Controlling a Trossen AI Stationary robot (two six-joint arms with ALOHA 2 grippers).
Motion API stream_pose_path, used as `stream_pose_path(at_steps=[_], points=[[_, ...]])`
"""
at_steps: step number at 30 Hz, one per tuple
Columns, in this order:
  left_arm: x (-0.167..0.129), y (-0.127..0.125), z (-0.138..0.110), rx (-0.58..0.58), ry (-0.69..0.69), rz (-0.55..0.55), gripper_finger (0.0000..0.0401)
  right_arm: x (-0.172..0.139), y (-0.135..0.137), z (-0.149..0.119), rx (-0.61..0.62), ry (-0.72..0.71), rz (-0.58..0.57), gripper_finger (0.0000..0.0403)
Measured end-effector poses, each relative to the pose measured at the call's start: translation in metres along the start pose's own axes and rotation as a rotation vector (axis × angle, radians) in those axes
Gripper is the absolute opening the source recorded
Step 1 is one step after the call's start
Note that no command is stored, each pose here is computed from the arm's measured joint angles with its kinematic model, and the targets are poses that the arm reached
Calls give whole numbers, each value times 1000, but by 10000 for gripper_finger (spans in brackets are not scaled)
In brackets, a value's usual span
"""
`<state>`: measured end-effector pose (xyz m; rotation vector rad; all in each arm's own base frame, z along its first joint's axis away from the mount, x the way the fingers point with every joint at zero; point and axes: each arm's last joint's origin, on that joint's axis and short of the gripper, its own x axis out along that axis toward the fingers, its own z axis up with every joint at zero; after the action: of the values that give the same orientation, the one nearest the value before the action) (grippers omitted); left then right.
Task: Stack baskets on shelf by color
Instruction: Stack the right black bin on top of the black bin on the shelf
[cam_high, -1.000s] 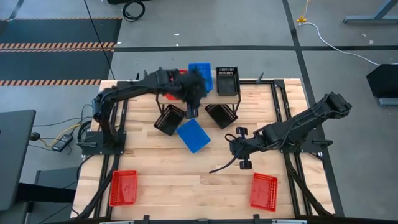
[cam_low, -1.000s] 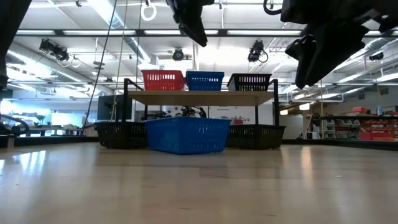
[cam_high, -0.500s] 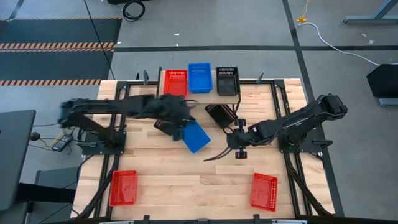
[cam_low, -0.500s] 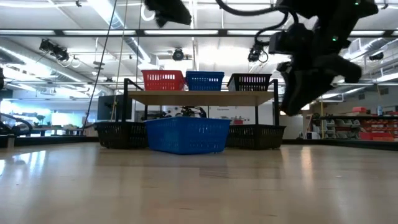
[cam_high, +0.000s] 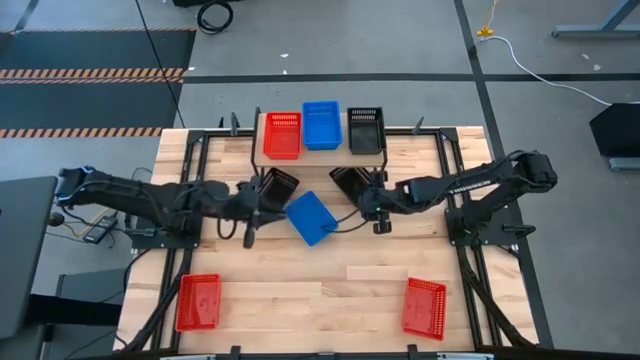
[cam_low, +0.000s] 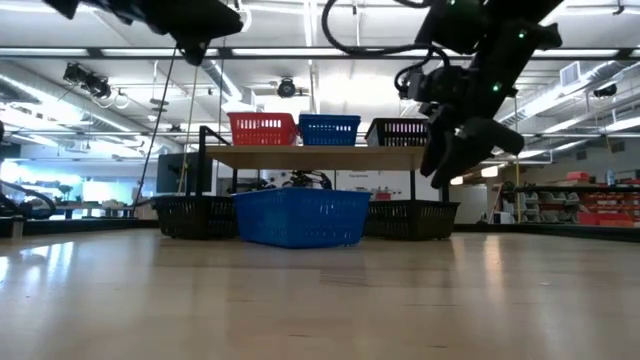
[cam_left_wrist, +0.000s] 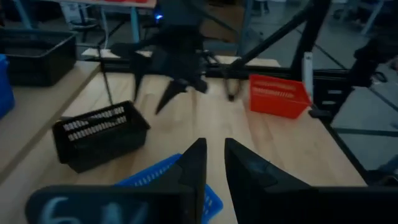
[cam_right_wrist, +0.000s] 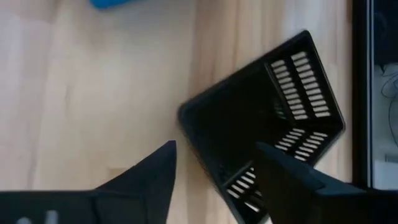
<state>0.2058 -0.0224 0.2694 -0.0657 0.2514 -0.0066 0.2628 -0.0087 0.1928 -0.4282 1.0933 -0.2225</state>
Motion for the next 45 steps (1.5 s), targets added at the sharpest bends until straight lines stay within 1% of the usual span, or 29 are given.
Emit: stream_pose_path(at_steps=[3, 6, 10, 12, 16, 18, 22, 25, 28, 32, 36, 37, 39, 42, 45], points=[[-4, -7, -6, 10, -1, -33, 60, 3, -6, -2, 13, 15, -8, 238], [-6, -15, -7, 32, 6, -52, 60, 4, -9, -3, -2, 19, 1, 245], [-9, -26, -8, 65, 2, -81, 60, 14, -6, -5, -43, 62, 17, 241], [-10, -32, -8, 74, -8, -90, 58, 25, -1, -7, -63, 103, 34, 238], [-13, -40, -8, 81, -17, -73, 55, 49, 10, -11, -102, 196, 50, 234], [-14, -43, -9, 79, -19, -77, 55, 58, 12, -14, -110, 227, 50, 232], [-16, -49, -10, 65, -20, -95, 53, 62, 14, -14, -98, 240, 71, 221], [-18, -52, -10, 70, -25, -94, 53, 57, 15, -13, -89, 214, 98, 202], [-18, -54, -9, 86, -36, -90, 52, 44, 18, -7, -87, 151, 143, 170], [-18, -53, -8, 105, -52, -67, 52, 28, 17, 5, -72, 55, 238, 104], [-18, -52, -7, 121, -57, -13, 52, 12, 17, 21, -38, -20, 347, 23], [-18, -51, -7, 122, -58, -3, 52, 9, 18, 24, -42, -26, 368, 15], [-18, -51, -7, 124, -59, 5, 52, 2, 19, 30, -55, -29, 386, 16], [-18, -51, -7, 123, -59, 6, 52, -9, 21, 43, -71, -63, 391, 20], [-18, -51, -7, 123, -59, 6, 53, -27, 18, 57, -94, -64, 384, 9]])
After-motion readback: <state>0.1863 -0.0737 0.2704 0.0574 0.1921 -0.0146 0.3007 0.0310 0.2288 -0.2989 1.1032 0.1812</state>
